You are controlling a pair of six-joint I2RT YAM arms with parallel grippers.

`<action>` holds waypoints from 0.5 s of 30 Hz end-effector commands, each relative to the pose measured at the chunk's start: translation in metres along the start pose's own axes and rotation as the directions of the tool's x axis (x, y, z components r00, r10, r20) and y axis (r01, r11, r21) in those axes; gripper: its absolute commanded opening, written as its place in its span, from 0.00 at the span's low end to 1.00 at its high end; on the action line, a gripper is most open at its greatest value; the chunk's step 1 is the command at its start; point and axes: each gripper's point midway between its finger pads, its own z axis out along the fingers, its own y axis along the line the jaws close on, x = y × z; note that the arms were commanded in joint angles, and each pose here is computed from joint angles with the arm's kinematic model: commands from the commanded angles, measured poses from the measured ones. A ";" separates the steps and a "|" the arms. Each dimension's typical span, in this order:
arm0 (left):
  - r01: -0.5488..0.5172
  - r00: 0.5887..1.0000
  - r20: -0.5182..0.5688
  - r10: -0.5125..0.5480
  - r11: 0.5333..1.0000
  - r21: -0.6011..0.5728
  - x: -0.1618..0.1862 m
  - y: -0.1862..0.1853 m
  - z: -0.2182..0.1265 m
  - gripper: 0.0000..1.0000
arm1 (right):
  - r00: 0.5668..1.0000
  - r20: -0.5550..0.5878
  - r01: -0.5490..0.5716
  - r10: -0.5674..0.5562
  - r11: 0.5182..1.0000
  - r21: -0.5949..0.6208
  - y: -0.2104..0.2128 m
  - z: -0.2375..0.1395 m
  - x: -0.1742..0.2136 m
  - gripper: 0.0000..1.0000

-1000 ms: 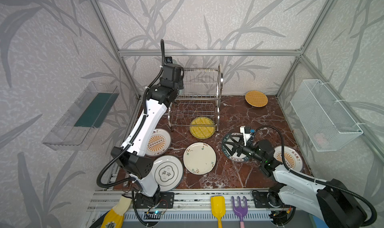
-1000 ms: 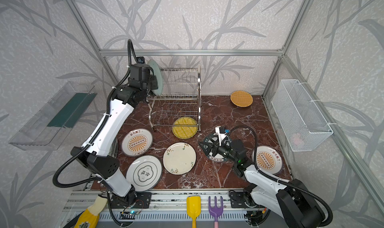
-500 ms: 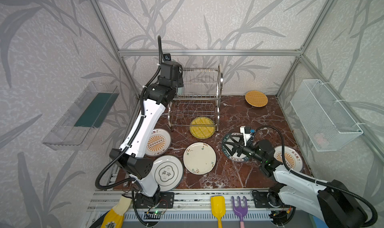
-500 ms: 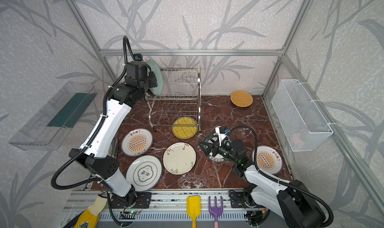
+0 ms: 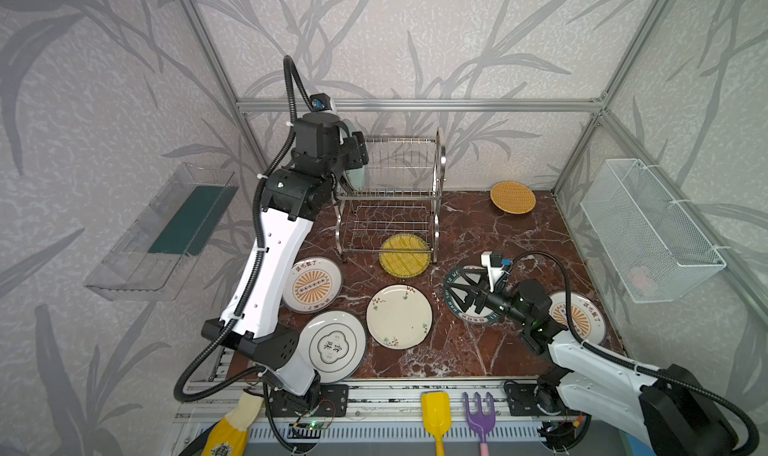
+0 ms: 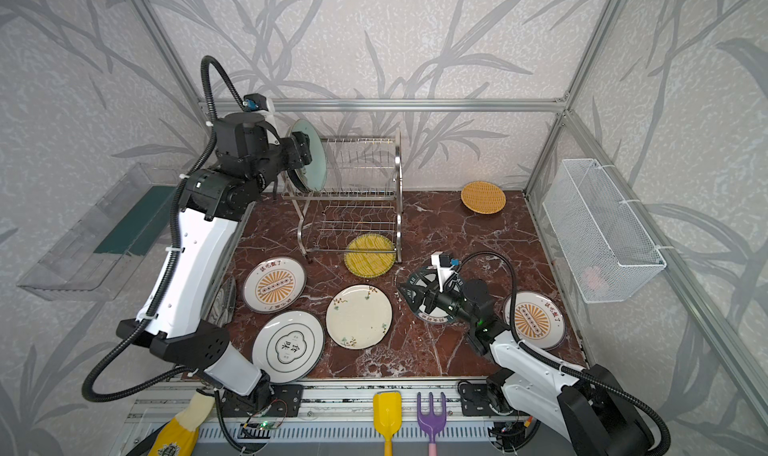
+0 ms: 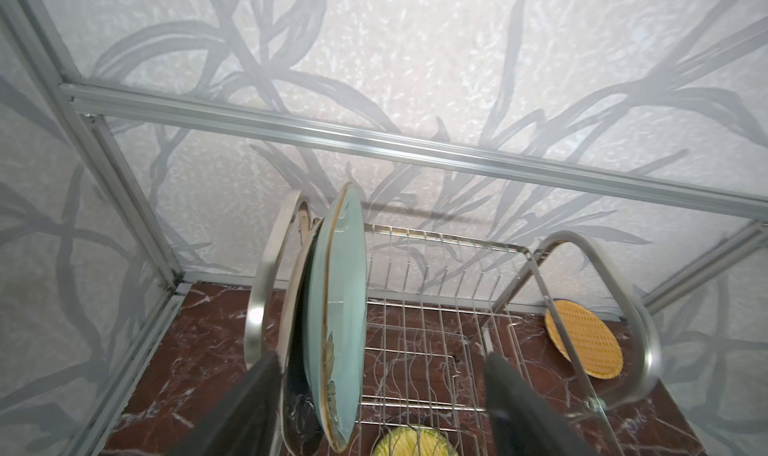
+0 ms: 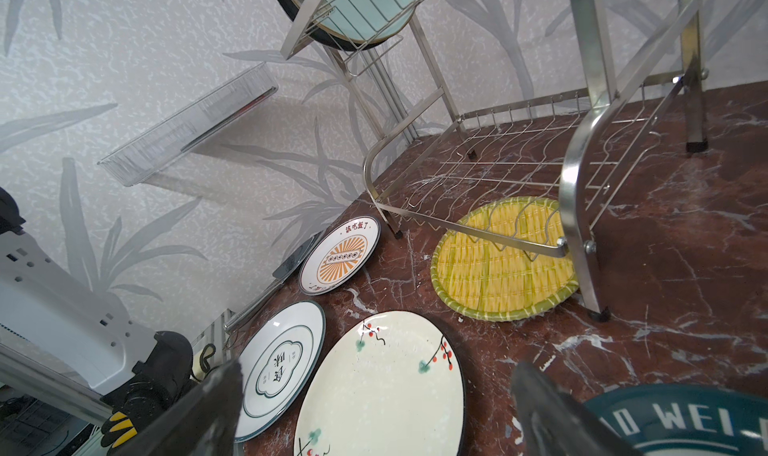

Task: Load the plates into the dish rack
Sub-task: 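Open the left gripper and draw it back from the rack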

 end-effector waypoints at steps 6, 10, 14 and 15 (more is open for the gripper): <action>0.074 0.997 -0.028 -0.068 0.927 0.369 0.016 -0.039 -0.082 0.99 | 0.997 0.053 0.049 -0.048 0.999 -0.019 0.012 -0.001 -0.021 0.99; 0.099 0.995 -0.056 -0.082 0.858 0.503 0.042 -0.046 -0.122 0.99 | 0.997 0.054 0.049 -0.048 0.999 -0.019 0.013 -0.002 -0.021 0.99; 0.136 0.990 -0.103 -0.094 0.805 0.578 0.086 -0.042 -0.148 0.99 | 0.997 0.058 0.049 -0.050 0.999 0.012 0.008 -0.002 -0.022 0.99; 0.148 0.988 -0.114 -0.100 0.799 0.583 0.097 -0.040 -0.149 0.99 | 0.999 0.043 0.028 -0.030 0.998 0.049 0.000 -0.002 -0.019 0.99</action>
